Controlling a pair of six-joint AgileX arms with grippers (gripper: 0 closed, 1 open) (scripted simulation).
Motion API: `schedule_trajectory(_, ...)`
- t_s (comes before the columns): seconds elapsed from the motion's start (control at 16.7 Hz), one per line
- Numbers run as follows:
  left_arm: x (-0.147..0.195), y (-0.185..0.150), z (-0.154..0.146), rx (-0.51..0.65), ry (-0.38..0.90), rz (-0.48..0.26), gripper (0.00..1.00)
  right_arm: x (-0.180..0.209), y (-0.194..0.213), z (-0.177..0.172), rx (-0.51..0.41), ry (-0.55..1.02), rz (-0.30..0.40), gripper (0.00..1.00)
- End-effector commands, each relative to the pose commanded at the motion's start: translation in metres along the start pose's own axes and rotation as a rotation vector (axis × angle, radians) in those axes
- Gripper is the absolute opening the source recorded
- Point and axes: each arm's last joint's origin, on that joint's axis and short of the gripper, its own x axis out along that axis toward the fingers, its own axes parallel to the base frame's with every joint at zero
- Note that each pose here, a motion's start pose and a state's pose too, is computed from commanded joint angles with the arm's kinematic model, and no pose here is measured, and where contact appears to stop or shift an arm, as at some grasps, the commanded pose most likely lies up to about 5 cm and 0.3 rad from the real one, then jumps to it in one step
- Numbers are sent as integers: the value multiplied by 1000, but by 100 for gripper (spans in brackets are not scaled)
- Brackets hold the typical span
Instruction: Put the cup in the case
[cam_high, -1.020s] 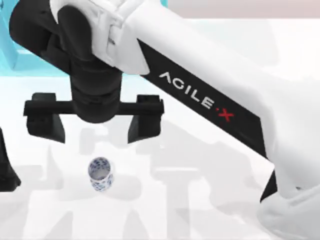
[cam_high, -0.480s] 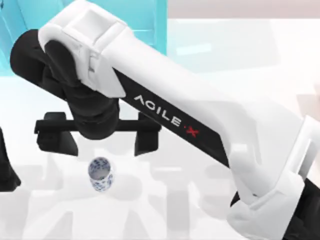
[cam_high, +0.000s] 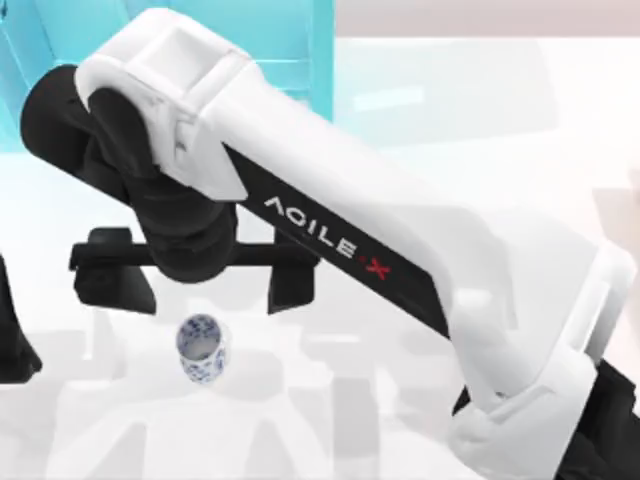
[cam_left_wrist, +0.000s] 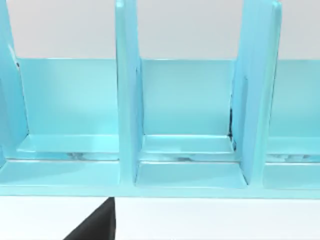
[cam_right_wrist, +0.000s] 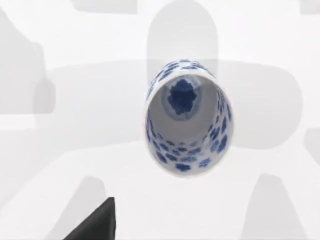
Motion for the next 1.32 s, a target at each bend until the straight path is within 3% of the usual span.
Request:
schedule_trajectory(0.66,0,0,0,0,0,0,100,84,2,1,1,-3,4,100)
schedule_trajectory(1.02,0,0,0,0,0,0,100,90,1,1,1,-2,2,100)
schedule_trajectory(1.32,0,0,0,0,0,0,100,90,1,1,1,-2,2,62)
